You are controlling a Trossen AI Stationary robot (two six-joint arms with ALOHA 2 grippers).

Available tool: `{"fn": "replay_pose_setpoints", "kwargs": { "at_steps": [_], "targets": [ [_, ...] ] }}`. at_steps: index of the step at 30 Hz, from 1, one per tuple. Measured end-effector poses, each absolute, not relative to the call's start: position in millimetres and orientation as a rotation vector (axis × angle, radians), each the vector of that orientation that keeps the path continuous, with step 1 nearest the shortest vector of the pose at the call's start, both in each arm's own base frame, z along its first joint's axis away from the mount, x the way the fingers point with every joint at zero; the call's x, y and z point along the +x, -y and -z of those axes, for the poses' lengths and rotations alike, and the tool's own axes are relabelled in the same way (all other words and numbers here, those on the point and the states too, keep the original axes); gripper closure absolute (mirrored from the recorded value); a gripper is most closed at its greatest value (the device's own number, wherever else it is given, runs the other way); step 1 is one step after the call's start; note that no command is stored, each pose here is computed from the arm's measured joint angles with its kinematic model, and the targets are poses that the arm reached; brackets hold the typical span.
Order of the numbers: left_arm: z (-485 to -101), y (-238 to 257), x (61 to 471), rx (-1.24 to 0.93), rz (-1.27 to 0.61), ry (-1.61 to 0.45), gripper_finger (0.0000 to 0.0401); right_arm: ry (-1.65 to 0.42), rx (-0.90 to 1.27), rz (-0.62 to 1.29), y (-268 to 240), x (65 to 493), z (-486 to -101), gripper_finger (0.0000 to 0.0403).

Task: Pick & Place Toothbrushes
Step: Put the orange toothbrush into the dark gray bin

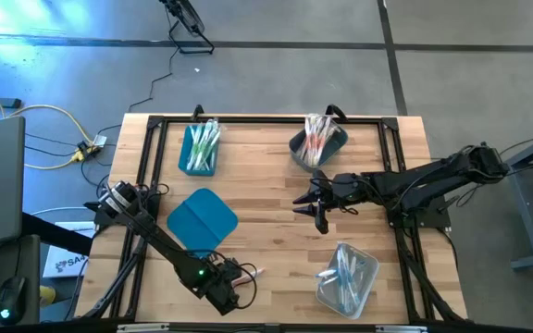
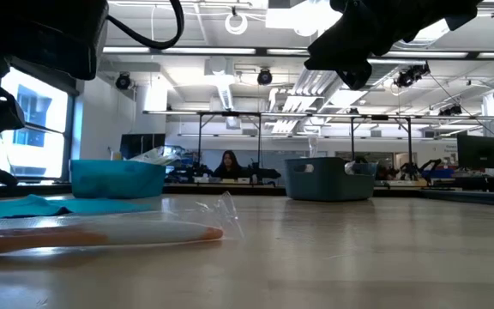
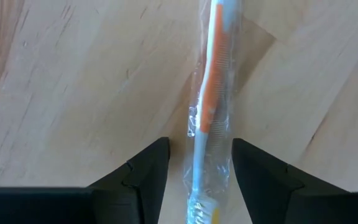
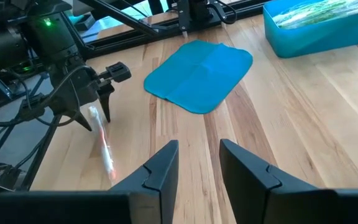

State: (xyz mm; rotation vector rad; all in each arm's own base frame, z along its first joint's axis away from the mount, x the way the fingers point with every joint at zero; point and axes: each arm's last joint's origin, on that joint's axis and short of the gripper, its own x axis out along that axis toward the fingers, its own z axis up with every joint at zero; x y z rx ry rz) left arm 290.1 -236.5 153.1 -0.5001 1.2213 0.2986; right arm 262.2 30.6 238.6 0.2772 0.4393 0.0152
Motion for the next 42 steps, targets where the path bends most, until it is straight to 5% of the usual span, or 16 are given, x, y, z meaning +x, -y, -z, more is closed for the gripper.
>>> {"fn": "replay_pose_setpoints", "kwargs": {
  "at_steps": [6,21,42],
  "targets": [
    [-152.5,235.8,289.9,-0.521,-0.332,-1.212,0.0244,-0.439,0.280,-0.014,-30.6,262.2,-238.5,0.0292],
    [-152.7,232.8,288.2,-0.517,-0.365,-1.213,0.0390,-0.444,0.310,-0.024,-31.1,262.2,-238.5,0.0292],
    [-210.5,201.4,260.5,-0.315,-0.460,-1.125,0.0396,-0.430,0.291,-0.108,-28.7,225.0,-268.4,0.0292]
  ]
}}
